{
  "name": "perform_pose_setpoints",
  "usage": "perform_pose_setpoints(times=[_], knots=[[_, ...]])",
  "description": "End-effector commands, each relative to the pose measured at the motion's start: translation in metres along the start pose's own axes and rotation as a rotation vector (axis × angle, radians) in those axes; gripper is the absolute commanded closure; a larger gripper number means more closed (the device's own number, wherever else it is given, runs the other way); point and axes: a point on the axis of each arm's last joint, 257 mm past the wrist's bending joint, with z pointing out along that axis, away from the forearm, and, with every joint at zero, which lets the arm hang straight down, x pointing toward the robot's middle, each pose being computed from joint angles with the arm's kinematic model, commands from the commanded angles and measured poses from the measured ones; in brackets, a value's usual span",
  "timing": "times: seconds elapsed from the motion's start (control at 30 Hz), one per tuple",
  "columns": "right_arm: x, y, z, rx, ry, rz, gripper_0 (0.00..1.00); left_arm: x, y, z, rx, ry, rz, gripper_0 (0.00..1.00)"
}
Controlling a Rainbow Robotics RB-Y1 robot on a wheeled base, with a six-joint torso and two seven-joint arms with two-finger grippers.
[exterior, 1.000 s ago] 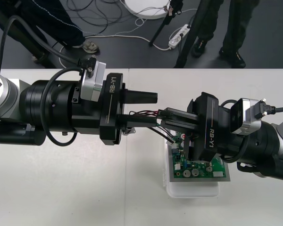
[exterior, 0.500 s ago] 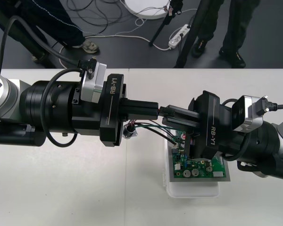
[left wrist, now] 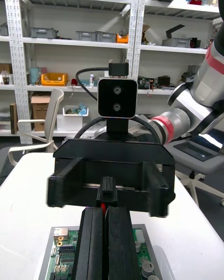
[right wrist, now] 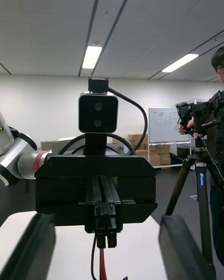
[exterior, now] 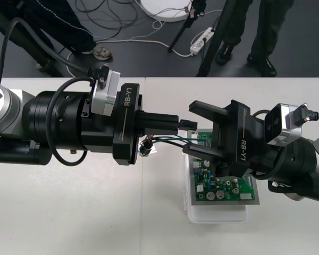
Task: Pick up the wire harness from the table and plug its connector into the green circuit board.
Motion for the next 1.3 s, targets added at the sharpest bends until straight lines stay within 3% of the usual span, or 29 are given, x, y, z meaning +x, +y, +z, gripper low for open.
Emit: perform_pose_setpoints(times=[0.03, 0.83, 1.3], knots=[[-0.013, 0.002, 0.003, -0.032, -0.011, -0.061, 0.0, -0.023, 0.001, 0.013, 0.001, -0.05, 0.028, 1.0], [-0.031, -0.018, -0.023, -0.05, 0.045, -0.109, 0.0, -0.004, -0.011, -0.004, -0.018, -0.083, -0.069, 1.0], [-0.025, -0.023, -0.068, -0.117, 0.281, -0.067, 0.0, 0.027, -0.014, -0.033, 0.031, -0.08, -0.117, 1.0]])
